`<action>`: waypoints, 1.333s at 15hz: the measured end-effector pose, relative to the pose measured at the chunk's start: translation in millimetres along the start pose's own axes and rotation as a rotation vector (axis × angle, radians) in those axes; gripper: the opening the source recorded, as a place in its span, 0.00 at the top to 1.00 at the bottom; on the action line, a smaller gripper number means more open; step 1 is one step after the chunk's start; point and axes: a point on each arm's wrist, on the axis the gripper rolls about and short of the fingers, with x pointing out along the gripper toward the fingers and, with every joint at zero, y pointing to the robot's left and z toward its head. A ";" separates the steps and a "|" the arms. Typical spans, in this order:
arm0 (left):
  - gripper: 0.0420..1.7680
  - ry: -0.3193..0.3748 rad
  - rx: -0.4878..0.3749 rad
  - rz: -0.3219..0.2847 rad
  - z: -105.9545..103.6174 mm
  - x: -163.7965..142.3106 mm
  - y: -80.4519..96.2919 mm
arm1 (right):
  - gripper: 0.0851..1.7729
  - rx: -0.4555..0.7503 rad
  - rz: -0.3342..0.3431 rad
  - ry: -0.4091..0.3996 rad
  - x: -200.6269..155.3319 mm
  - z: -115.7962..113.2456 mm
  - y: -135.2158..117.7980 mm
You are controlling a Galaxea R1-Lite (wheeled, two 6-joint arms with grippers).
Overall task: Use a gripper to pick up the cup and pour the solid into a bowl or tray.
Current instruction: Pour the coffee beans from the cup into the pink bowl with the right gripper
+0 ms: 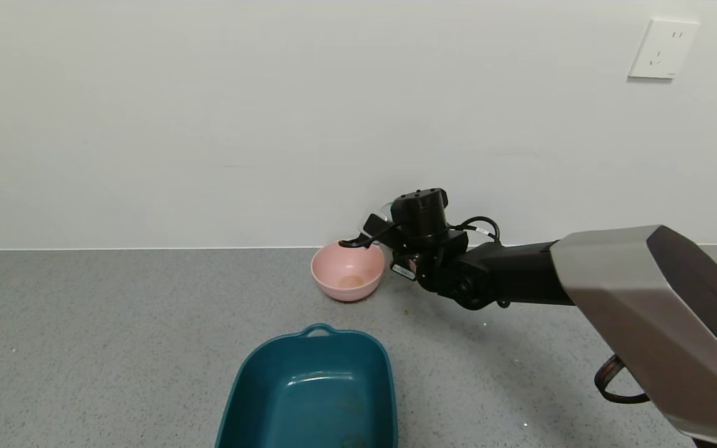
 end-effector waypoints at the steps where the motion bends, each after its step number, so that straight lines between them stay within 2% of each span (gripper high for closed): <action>1: 0.01 0.000 0.000 0.000 0.0 0.0 0.0 | 0.27 -0.027 -0.008 0.002 2.2 1.3 2.2; 13: 0.01 0.000 0.000 0.000 0.0 0.0 0.0 | 0.27 -0.346 -0.088 0.063 14.5 4.8 17.3; 18: 0.01 0.000 0.000 0.000 0.0 0.0 0.0 | 0.27 -0.498 -0.224 0.014 23.5 7.8 12.0; 20: 0.01 0.000 0.000 0.000 0.0 0.0 0.0 | 0.27 -0.536 -0.244 0.004 26.1 7.7 16.7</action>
